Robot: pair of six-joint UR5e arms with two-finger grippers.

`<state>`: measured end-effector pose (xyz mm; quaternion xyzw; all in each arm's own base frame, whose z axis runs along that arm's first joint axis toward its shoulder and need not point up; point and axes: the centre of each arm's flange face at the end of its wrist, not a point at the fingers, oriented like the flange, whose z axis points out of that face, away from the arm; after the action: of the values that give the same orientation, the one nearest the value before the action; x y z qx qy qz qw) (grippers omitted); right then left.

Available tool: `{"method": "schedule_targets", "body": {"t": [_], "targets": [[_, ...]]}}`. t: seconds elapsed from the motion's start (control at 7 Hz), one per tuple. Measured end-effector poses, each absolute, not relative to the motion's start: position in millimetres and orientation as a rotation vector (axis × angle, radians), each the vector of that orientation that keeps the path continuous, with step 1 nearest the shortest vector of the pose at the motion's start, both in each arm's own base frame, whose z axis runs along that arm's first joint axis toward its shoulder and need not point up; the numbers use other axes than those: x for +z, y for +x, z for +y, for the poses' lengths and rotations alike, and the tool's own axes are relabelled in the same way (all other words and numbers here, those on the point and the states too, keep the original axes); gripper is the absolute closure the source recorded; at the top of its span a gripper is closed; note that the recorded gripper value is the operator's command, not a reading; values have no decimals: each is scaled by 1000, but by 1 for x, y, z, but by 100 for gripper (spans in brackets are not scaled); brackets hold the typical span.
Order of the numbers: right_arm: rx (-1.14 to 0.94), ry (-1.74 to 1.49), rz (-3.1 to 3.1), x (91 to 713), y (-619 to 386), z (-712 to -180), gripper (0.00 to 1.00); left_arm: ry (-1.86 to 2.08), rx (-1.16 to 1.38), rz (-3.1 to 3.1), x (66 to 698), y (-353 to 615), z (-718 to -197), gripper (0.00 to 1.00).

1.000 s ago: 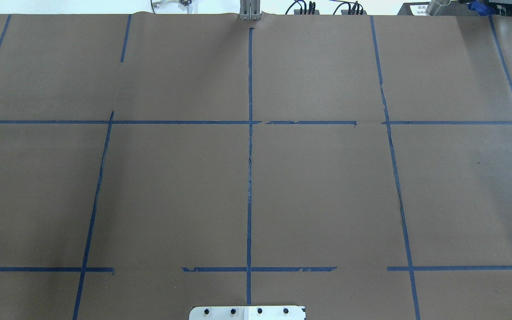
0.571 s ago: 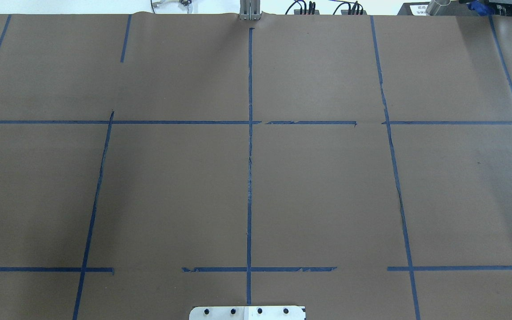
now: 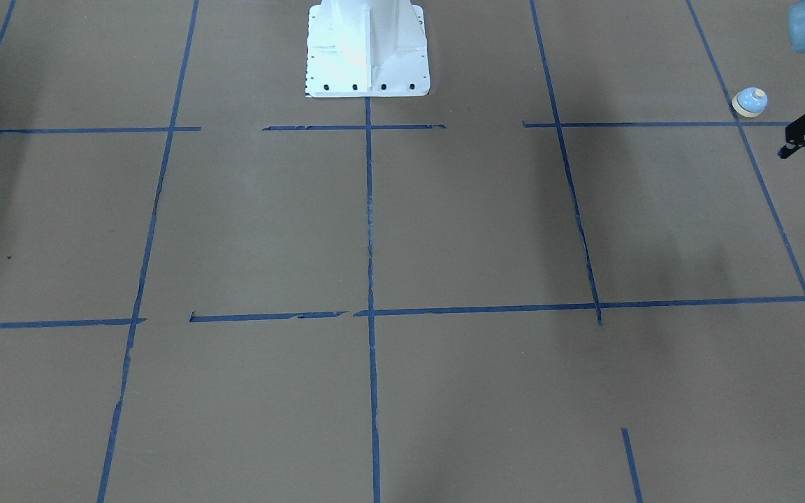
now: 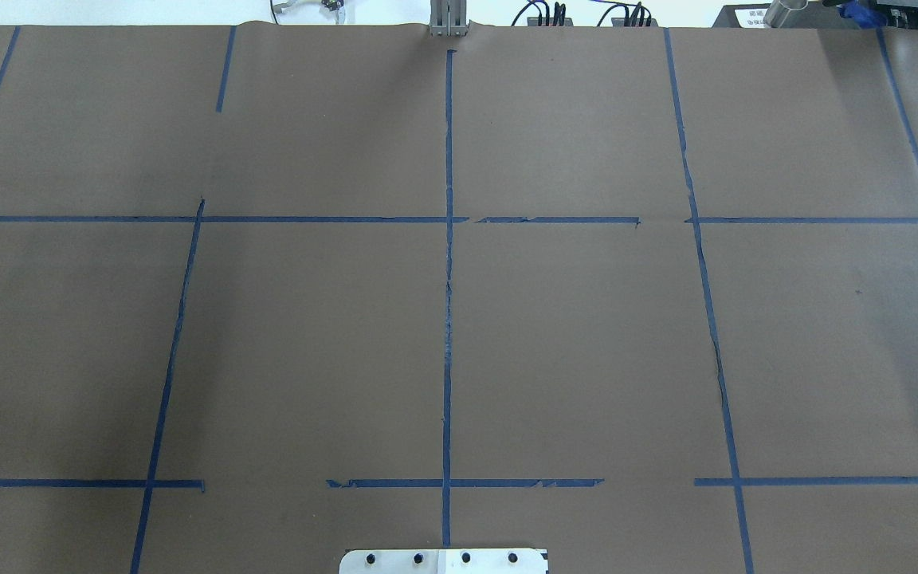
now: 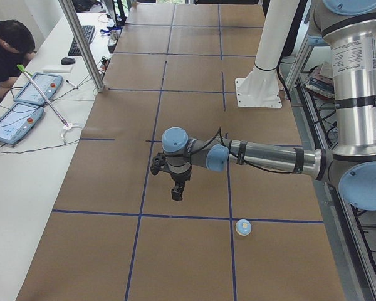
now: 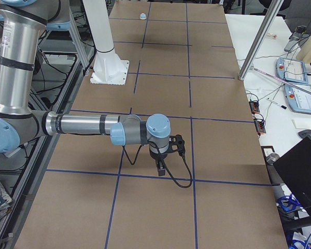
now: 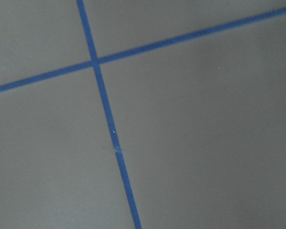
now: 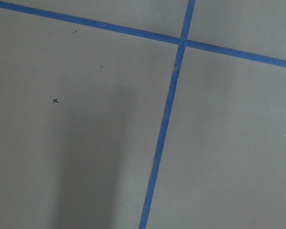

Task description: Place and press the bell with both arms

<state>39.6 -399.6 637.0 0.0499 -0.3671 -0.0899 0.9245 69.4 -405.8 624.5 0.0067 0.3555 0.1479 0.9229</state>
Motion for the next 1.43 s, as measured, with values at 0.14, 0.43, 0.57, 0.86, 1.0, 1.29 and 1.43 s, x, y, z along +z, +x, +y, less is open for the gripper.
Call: {"method": "schedule_targets", "body": {"t": [0.14, 0.43, 0.57, 0.86, 1.0, 1.29, 1.43], "targets": [[-185, 102, -754, 638, 40, -398, 0, -6, 333, 704, 654, 77, -369, 0], [-186, 101, -754, 638, 40, -397, 0, -52, 356, 684, 703, 65, -305, 0], [-187, 101, -754, 638, 40, -397, 0, -105, 378, 683, 724, 68, -285, 0], [-189, 104, -753, 637, 40, -397, 0, -221, 427, 745, 750, 85, -259, 0], [-189, 105, -753, 637, 40, -397, 0, -260, 446, 763, 757, 92, -251, 0], [-191, 109, -752, 635, 40, -398, 0, -310, 463, 760, 773, 96, -241, 0], [-191, 110, -752, 634, 40, -398, 0, -321, 470, 757, 776, 98, -239, 15]]}}
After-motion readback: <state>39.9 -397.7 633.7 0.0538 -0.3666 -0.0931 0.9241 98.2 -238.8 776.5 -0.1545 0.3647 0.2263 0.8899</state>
